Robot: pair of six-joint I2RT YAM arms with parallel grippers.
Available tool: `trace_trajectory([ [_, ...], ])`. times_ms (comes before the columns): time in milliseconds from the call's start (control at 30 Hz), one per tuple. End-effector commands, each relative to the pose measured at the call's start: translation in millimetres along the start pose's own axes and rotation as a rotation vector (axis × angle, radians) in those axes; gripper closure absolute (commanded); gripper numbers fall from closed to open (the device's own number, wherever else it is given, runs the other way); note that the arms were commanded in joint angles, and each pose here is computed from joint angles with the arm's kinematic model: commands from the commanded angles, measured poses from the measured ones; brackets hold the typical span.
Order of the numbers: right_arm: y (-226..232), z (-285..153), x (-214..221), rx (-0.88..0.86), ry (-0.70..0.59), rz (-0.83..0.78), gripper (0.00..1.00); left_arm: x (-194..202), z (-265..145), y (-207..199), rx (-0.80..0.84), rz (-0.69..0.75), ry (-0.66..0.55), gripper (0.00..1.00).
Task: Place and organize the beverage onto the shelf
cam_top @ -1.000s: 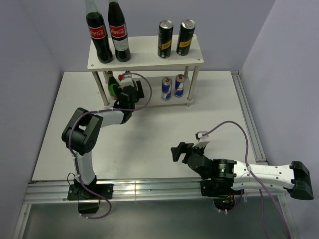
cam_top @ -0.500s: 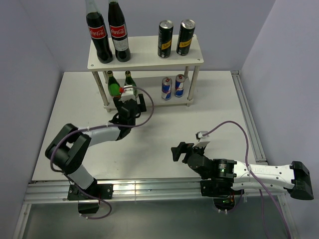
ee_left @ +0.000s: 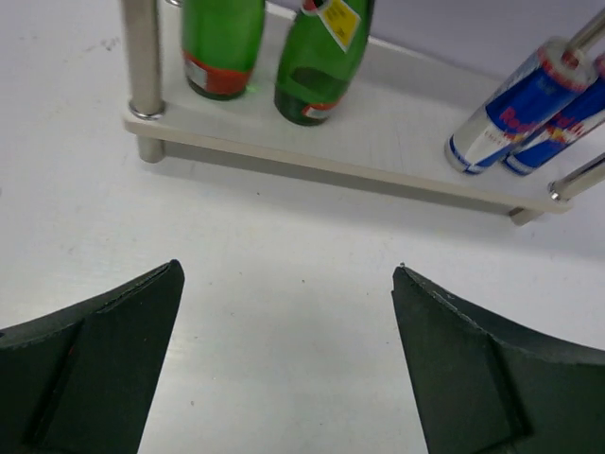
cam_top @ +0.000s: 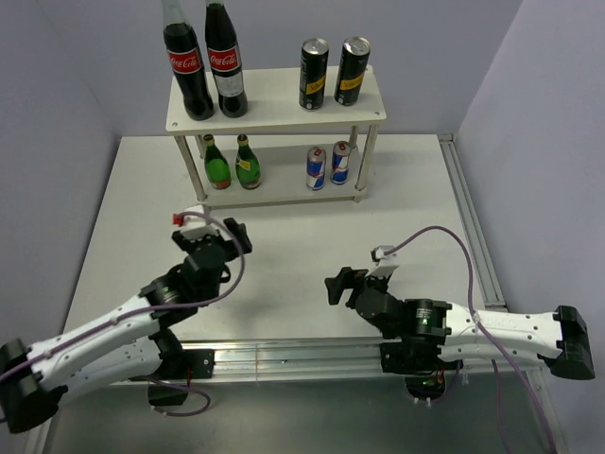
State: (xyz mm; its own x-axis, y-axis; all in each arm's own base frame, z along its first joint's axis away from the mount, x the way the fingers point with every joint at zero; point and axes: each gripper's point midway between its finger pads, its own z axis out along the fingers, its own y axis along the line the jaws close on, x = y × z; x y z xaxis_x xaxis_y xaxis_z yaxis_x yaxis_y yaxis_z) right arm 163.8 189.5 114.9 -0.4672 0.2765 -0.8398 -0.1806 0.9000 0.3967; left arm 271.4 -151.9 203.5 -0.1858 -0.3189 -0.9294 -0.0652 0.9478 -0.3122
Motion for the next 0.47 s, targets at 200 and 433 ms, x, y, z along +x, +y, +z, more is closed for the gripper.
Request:
trace_trajectory([
  [200, 57.3, -48.7, -138.7, -0.117, -0.226, 0.039, 0.02, -24.7, -56.2, 60.5, 0.006, -0.235, -0.037, 0.01],
  [433, 59.2, -73.8, -195.5, -0.113, -0.33, -0.005, 0.01, -29.3, -59.9, 61.3, 0.031, -0.25, -0.053, 0.01],
])
